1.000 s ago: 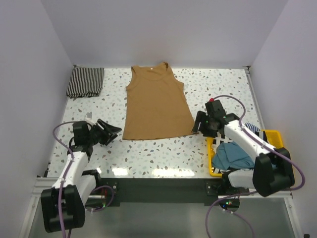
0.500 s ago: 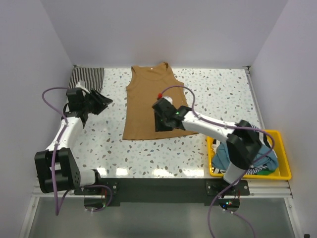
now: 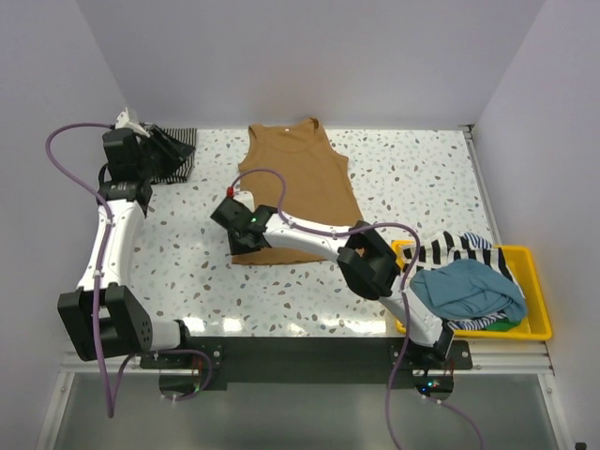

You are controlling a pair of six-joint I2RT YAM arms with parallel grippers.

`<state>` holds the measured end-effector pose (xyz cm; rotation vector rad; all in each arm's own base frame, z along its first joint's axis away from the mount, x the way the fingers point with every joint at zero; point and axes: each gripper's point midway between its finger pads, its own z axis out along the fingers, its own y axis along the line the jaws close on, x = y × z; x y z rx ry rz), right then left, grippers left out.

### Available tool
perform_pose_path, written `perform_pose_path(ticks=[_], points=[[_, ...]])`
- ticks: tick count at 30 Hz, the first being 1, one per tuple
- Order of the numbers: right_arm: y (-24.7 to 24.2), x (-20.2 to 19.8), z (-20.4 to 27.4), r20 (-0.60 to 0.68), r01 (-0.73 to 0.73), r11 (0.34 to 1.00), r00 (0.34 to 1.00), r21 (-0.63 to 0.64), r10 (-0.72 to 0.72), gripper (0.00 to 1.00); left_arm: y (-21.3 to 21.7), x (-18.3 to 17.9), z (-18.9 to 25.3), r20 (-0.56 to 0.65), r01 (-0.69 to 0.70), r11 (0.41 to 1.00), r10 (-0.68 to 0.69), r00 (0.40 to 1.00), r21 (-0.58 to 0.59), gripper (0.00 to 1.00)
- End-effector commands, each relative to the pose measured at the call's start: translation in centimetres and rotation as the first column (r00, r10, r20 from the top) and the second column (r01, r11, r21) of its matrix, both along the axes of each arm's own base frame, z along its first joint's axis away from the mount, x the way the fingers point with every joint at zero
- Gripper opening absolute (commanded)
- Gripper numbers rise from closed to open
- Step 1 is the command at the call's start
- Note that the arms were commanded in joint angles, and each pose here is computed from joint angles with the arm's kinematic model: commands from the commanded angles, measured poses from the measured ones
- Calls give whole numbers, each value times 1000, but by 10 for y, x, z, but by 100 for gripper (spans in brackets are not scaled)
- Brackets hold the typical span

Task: Fold and stack the tank tops
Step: Fold the tank top

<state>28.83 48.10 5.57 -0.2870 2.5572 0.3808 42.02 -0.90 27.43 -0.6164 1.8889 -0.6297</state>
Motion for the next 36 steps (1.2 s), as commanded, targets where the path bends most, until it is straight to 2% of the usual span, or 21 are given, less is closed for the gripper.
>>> perform_pose_path(ticks=[1, 14, 24, 26, 27, 28, 31, 32, 34, 35, 36], points=[[-2, 2, 6, 17, 54, 998, 998, -23, -53, 35, 0, 5, 7, 11, 13, 1000, -12, 1000, -8, 50], [16, -8, 3, 74, 42, 997, 997, -62, -38, 37, -4, 6, -10, -8, 37, 999, -38, 999, -24, 49], [21, -19, -30, 32, 15, 993, 999, -115, -12, 38, -5, 7, -19, -23, 41, 999, -42, 999, -29, 49], [23, -23, -34, 21, 1, 993, 1000, -119, 2, 31, -5, 7, -22, -28, 40, 999, -41, 999, -33, 49], [22, -25, -33, 21, -10, 992, 1000, -124, 13, 25, -4, 7, -23, -28, 36, 999, -36, 999, -32, 49], [22, -27, -33, 25, -17, 991, 999, -129, 20, 14, -4, 6, -29, -42, 35, 999, -36, 998, -35, 49], [19, -41, -24, 15, -78, 989, 997, -127, 80, 0, -6, -1, -50, -83, 10, 997, -16, 996, -76, 47], [12, -54, -37, -23, -129, 982, 992, -141, 127, 0, -11, 1, -50, -52, 26, 995, -31, 998, -93, 47], [9, -68, -15, -37, -182, 980, 983, -81, 179, 0, -20, -7, -77, -100, 28, 992, -40, 994, -124, 47], [-2, -87, -37, -88, -239, 969, 968, -66, 233, 0, -27, -10, -85, -115, 38, 992, -52, 992, -123, 46], [-4, -93, -10, -63, -253, 967, 965, 2, 253, 0, -32, -15, -99, -145, 42, 991, -60, 988, -125, 46]])
